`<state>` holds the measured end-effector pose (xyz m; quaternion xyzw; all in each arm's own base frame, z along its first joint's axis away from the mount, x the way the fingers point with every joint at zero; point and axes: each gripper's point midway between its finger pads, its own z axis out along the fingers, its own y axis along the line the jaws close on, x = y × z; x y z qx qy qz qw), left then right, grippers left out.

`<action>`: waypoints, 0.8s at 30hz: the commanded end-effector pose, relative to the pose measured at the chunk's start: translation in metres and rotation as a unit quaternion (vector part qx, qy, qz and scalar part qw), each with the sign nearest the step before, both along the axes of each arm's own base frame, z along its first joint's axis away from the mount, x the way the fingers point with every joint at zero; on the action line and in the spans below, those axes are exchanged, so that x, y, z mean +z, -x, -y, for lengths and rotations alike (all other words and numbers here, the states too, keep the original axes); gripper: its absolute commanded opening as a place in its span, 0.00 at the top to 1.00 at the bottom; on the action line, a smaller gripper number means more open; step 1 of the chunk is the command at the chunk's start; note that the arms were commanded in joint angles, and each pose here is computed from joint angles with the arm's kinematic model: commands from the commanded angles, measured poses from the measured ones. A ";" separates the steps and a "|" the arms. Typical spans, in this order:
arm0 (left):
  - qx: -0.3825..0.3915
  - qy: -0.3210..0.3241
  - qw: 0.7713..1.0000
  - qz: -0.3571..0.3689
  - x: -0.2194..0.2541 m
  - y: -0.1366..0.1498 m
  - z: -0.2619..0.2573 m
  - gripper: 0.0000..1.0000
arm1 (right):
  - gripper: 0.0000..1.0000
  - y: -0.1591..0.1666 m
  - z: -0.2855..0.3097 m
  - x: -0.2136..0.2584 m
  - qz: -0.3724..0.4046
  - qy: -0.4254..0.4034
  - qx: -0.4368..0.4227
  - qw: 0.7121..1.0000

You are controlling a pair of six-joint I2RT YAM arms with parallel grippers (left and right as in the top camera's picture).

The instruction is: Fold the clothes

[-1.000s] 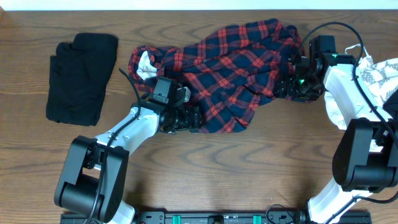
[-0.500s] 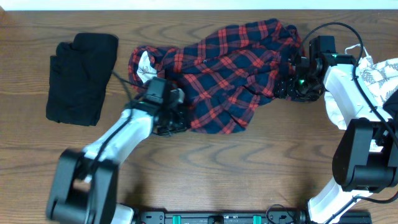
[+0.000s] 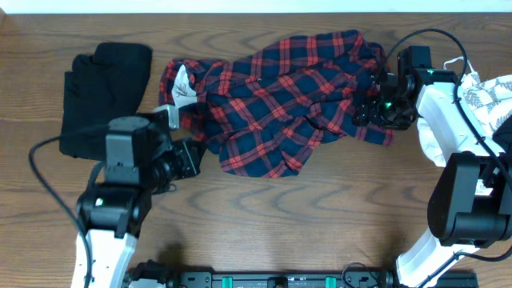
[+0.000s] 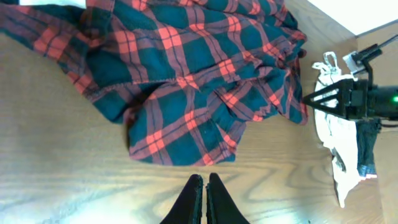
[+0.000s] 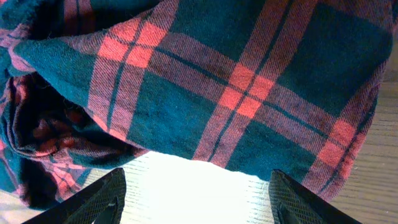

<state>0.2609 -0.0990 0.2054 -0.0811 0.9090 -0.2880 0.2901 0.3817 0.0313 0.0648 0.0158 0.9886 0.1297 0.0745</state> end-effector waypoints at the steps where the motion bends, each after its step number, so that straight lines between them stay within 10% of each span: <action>1: 0.026 -0.026 0.999 -0.029 -0.014 0.002 -0.012 0.94 | 0.28 0.008 -0.002 -0.007 -0.018 0.006 0.009 1.000; 6: 0.026 -0.036 0.995 -0.084 -0.041 -0.001 -0.013 0.93 | 0.27 0.010 0.002 -0.008 -0.023 0.017 0.008 1.000; 11: 0.024 -0.046 0.985 -0.167 -0.082 -0.005 -0.012 0.60 | 0.27 0.010 0.002 -0.008 -0.023 0.017 0.008 1.000; 24: -0.061 -0.039 0.950 -0.303 -0.178 -0.004 0.018 0.44 | 0.26 0.012 0.002 -0.008 -0.026 0.017 0.008 0.999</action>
